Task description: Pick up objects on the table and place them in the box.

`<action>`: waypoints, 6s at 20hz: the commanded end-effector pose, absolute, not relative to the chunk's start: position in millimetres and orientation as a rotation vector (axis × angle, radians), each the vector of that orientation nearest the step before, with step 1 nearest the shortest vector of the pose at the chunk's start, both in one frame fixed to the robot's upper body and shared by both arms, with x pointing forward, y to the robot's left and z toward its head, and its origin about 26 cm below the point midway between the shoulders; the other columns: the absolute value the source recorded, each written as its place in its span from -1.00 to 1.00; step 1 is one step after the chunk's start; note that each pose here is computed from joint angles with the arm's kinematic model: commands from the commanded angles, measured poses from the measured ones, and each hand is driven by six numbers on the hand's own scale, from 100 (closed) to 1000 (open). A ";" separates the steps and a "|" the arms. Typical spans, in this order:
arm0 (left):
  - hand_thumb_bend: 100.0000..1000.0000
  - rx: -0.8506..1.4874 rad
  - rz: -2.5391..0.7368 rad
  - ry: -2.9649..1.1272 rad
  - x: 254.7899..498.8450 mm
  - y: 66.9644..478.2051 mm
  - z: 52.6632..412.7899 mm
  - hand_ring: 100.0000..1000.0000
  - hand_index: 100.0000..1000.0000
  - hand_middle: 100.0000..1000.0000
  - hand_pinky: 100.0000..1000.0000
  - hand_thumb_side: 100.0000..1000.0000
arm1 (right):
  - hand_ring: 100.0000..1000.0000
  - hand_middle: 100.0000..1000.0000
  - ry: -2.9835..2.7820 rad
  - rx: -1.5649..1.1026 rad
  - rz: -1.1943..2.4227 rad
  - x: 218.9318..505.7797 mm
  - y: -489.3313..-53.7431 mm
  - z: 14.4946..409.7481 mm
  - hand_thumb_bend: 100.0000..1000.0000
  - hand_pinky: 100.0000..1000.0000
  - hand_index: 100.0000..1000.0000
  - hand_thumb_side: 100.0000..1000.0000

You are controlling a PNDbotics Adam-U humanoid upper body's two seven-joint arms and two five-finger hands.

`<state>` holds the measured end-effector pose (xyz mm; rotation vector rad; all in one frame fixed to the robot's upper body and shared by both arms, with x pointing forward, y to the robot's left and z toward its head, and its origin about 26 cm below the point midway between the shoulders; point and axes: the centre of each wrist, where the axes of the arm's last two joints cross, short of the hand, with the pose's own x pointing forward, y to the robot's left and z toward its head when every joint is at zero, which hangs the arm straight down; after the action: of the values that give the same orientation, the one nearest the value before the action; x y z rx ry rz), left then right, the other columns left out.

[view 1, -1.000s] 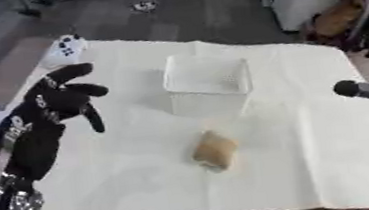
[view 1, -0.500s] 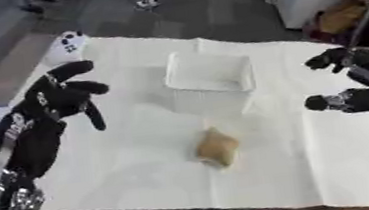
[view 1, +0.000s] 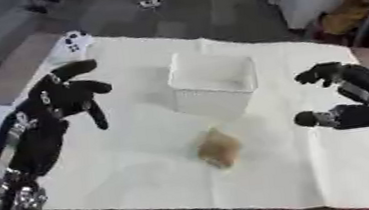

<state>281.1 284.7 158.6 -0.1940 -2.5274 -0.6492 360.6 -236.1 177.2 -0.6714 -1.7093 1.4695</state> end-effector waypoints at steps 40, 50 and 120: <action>0.92 -0.219 -0.683 -2.552 281.1 282.2 168.5 0.48 0.43 0.70 -0.35 0.35 | 0.53 0.50 -1.659 -0.482 1.565 388.1 -149.2 117.0 0.86 0.38 0.78 1.00; 0.93 -0.227 -0.684 -2.557 282.0 281.1 170.3 0.48 0.43 0.70 -0.35 0.35 | 0.53 0.51 -1.668 -0.522 1.570 400.8 -132.0 112.6 0.76 0.39 0.77 1.00; 0.92 -0.266 -0.687 -2.577 285.6 276.4 177.3 0.49 0.43 0.69 -0.35 0.34 | -1.00 -1.00 -1.633 -0.758 1.443 431.1 -159.0 32.1 -0.10 -1.00 -0.54 0.42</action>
<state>287.6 276.8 170.8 -0.2663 -2.5587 -0.6644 429.1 -146.6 32.4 -0.7434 -1.6373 1.4478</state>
